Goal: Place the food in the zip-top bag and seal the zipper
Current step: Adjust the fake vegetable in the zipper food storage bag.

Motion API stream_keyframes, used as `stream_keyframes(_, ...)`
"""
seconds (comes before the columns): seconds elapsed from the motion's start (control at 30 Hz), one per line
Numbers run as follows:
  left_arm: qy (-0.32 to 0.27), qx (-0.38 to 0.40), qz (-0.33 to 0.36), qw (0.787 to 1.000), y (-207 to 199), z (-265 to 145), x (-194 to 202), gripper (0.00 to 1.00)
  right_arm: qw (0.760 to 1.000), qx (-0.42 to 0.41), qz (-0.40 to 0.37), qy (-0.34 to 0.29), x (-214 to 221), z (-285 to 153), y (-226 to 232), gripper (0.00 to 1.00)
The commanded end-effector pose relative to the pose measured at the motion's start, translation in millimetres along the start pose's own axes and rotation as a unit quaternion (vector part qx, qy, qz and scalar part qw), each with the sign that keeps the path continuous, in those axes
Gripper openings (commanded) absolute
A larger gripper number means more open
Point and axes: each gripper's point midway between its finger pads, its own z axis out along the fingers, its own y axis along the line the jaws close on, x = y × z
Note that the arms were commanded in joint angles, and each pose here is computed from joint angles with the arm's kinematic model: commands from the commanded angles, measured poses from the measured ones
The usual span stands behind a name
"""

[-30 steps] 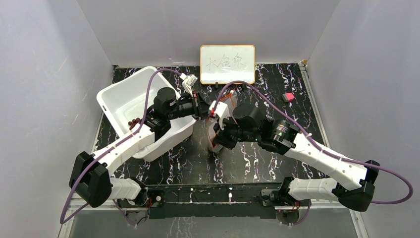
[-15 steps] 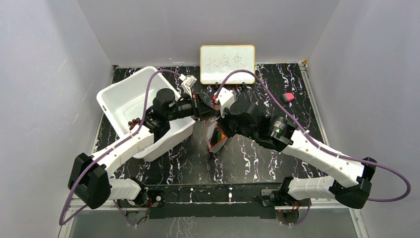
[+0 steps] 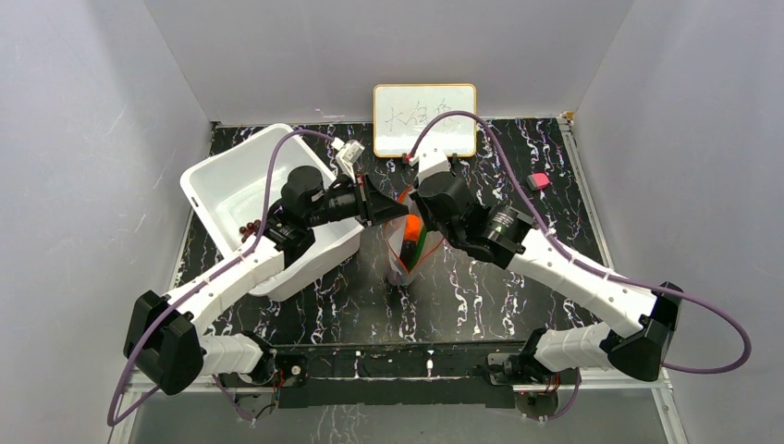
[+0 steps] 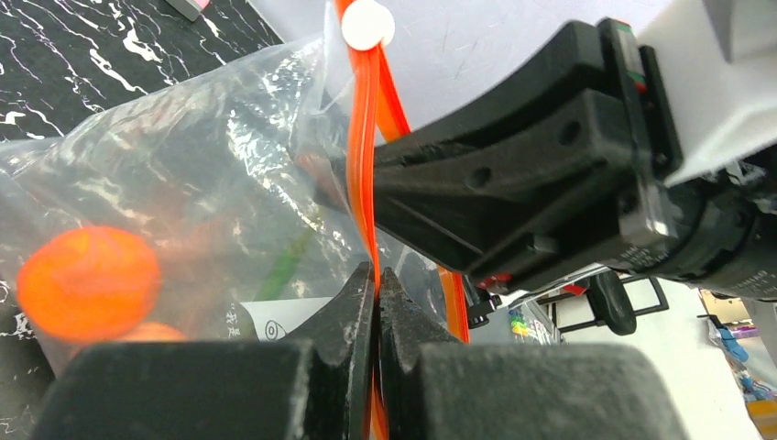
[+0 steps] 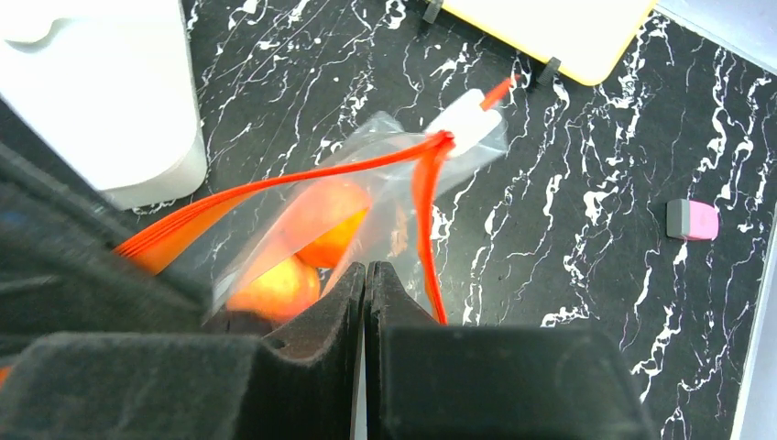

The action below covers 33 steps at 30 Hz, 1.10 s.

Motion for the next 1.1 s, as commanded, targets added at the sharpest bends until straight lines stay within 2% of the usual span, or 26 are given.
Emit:
stream_keyframes(0.0, -0.02, 0.024, 0.028, 0.999, -20, -12, -6, 0.0, 0.996, 0.022, 0.061, -0.062, -42, 0, -8, 0.0)
stream_keyframes(0.03, -0.024, 0.021, 0.024, 0.999, -18, -12, -4, 0.0, 0.996, 0.01, 0.067, -0.063, -44, 0, -3, 0.0)
stream_keyframes(0.2, -0.019, 0.022, 0.015, 0.999, -16, -10, -3, 0.0, 0.988, -0.084, 0.108, -0.069, -63, -22, 24, 0.3)
stream_keyframes(0.33, -0.028, 0.017, 0.011, 0.999, -14, -9, -5, 0.0, 0.982, -0.104, 0.139, -0.079, -78, -48, 19, 0.4)
stream_keyframes(0.47, -0.028, 0.016, 0.008, 0.999, -12, -7, -6, 0.0, 0.981, -0.1, 0.144, -0.079, -77, -63, 9, 0.43)
stream_keyframes(0.77, -0.03, 0.011, 0.007, 0.999, -12, -7, -7, 0.0, 0.988, 0.024, 0.152, -0.019, -16, -62, -35, 0.46)
stream_keyframes(0.97, -0.031, 0.008, 0.008, 0.999, -12, -7, -9, 0.0, 0.985, -0.02, 0.172, -0.003, -2, -53, -12, 0.44)
stream_keyframes(1.07, -0.03, 0.008, 0.007, 0.999, -12, -6, -10, 0.0, 0.983, -0.029, 0.18, -0.003, 1, -51, -8, 0.37)
